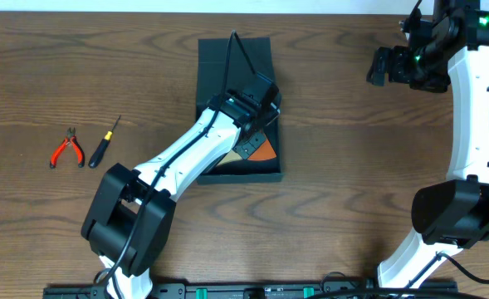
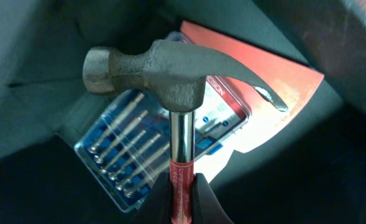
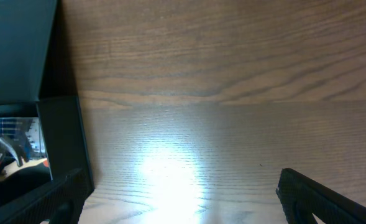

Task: Pack container
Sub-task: 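Carry the hammer into the green box and release it, then move the left gripper back to the yellow-black screwdriver, then grasp the yellow-black screwdriver by its handle with the left gripper, then lower the screwdriver into the box and open the left gripper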

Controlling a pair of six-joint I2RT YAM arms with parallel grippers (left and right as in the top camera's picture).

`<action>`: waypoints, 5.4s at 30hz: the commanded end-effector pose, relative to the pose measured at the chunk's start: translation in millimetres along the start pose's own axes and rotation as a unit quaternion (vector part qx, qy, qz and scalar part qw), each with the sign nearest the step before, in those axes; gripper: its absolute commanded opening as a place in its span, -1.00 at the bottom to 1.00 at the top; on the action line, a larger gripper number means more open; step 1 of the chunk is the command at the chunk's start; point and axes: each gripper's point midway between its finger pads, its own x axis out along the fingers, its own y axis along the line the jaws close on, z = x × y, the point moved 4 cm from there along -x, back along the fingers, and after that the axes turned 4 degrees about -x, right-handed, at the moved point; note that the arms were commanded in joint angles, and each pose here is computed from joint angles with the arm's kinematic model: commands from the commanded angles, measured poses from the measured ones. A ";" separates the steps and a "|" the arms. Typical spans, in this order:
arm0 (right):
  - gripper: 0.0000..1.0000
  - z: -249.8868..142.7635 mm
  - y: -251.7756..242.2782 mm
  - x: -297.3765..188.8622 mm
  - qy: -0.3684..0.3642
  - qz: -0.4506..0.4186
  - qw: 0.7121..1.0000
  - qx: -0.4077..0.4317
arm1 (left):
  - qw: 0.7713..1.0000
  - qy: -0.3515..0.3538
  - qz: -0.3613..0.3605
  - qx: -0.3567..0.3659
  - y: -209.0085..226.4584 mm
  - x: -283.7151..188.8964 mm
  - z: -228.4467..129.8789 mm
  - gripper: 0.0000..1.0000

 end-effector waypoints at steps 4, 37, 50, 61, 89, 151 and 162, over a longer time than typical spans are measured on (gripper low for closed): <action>0.99 -1.1 -0.7 6.7 0.010 -0.001 1.000 0.007 | 0.999 0.019 -0.027 -0.016 -7.8 9.0 -4.7 -0.88; 0.98 -2.9 -0.7 7.9 0.016 -0.001 1.000 0.008 | 0.945 -0.007 0.186 -0.269 179.2 -197.7 -114.4 0.35; 0.99 6.0 -1.6 11.8 0.000 -0.001 1.000 0.006 | 0.938 0.140 0.030 -0.316 244.3 -65.8 -183.1 0.32; 0.99 6.5 -1.6 11.8 -0.001 -0.001 1.000 0.005 | 0.926 0.235 -0.041 -0.292 236.9 14.2 -201.2 0.06; 0.98 7.8 -2.0 11.7 -0.005 -0.002 1.000 0.005 | 0.928 0.200 -0.099 -0.298 242.7 60.7 -223.2 -0.14; 0.99 5.2 -1.8 11.7 0.002 -0.001 1.000 0.006 | 0.946 0.114 -0.096 0.288 48.1 12.8 -7.5 -0.56; 0.98 4.7 -1.8 11.7 0.003 -0.001 1.000 0.006 | 0.983 0.098 0.037 0.151 82.3 -20.2 9.0 -0.03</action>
